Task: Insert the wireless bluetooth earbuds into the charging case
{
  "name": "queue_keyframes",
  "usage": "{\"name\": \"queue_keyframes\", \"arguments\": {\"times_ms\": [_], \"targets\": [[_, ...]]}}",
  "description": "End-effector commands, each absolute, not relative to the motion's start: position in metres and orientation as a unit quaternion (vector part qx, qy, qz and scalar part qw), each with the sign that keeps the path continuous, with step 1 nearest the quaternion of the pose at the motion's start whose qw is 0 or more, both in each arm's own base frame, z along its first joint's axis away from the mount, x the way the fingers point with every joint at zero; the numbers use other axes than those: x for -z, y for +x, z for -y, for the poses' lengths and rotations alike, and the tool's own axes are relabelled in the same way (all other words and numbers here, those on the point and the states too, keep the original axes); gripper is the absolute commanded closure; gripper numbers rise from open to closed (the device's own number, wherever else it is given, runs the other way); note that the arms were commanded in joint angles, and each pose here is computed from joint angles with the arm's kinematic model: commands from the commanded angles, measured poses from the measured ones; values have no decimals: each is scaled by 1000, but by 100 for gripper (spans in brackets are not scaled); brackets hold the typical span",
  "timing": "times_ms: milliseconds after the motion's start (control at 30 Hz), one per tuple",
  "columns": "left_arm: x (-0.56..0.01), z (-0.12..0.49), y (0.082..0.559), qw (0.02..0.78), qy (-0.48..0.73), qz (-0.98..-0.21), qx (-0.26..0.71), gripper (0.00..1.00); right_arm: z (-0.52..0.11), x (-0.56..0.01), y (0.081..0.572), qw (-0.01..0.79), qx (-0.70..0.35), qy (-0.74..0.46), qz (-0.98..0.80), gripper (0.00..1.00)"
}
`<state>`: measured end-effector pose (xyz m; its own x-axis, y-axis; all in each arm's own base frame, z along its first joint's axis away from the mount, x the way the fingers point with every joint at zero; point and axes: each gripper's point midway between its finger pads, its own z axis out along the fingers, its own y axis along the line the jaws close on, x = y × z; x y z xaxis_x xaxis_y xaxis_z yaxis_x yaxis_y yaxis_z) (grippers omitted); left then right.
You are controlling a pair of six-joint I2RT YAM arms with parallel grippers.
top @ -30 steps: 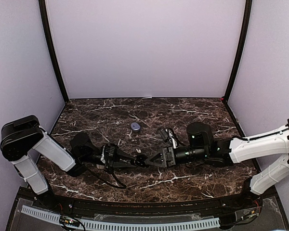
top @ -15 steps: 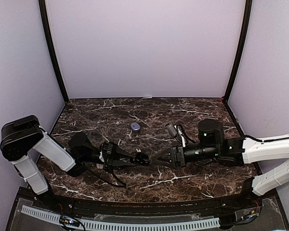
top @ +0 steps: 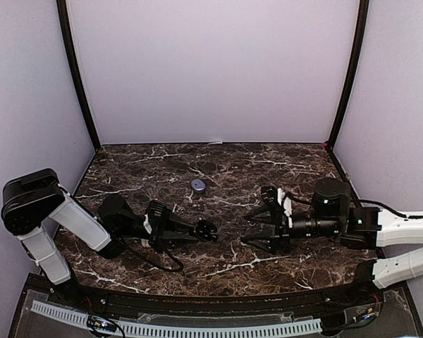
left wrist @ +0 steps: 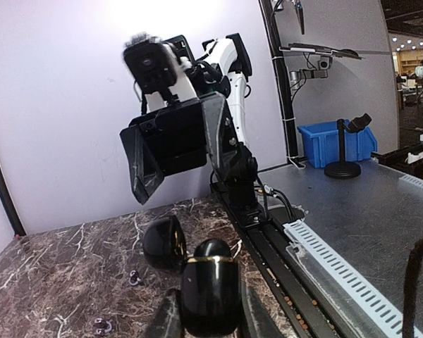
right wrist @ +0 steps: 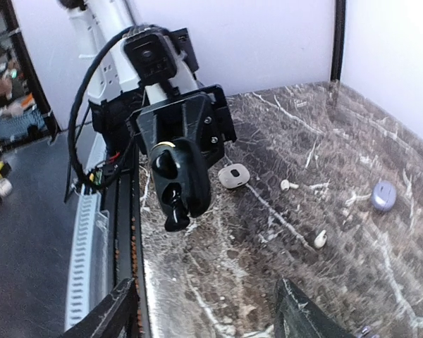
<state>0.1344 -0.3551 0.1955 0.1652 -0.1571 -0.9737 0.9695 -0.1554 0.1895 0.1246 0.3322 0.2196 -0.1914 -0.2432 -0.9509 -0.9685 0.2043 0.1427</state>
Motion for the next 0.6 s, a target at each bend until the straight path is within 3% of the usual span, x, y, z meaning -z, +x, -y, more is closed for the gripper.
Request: {"name": "queue_keyframes", "arguments": {"times_ms": [0, 267, 567], "targets": [[-206, 353, 125, 517, 538, -361, 559, 100, -330, -235, 111, 549, -332, -612, -462, 38], [-208, 352, 120, 491, 534, -371, 581, 100, -341, -218, 99, 553, -200, -750, -302, 44], [-207, 352, 121, 482, 534, -389, 576, 100, -356, -217, 104, 577, -112, -770, -247, 44]]}}
